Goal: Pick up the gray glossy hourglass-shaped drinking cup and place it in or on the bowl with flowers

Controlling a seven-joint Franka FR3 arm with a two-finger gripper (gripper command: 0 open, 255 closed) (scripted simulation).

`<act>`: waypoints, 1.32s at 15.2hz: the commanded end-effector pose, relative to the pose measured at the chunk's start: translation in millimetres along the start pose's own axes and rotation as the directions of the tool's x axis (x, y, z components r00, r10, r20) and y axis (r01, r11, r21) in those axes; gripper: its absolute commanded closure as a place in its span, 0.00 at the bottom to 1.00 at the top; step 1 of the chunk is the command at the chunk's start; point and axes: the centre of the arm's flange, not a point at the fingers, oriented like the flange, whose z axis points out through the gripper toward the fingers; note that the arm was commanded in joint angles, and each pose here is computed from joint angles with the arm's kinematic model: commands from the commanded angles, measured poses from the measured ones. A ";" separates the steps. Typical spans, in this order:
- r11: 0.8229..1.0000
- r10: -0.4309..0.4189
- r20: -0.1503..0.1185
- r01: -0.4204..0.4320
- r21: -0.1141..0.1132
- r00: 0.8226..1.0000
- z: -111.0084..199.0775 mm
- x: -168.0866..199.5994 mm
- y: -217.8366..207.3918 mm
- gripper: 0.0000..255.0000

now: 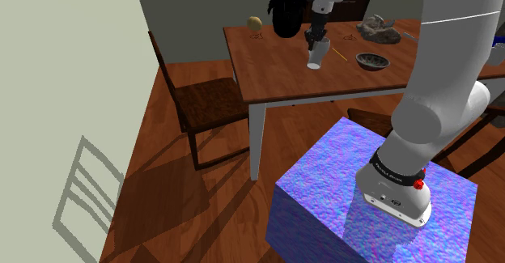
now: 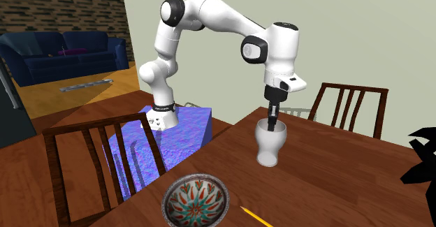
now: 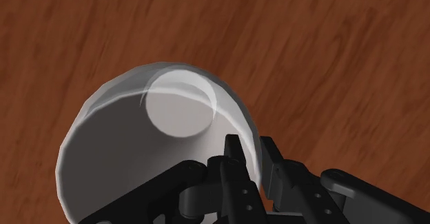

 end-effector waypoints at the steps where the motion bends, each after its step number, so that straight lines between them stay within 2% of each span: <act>1: 1.000 0.001 0.003 -0.001 0.001 1.000 -3.5 -0.5 0.0 1.00; 20: 1.000 0.001 0.003 -0.001 0.001 1.000 -103.7 -1.0 -5.1 1.00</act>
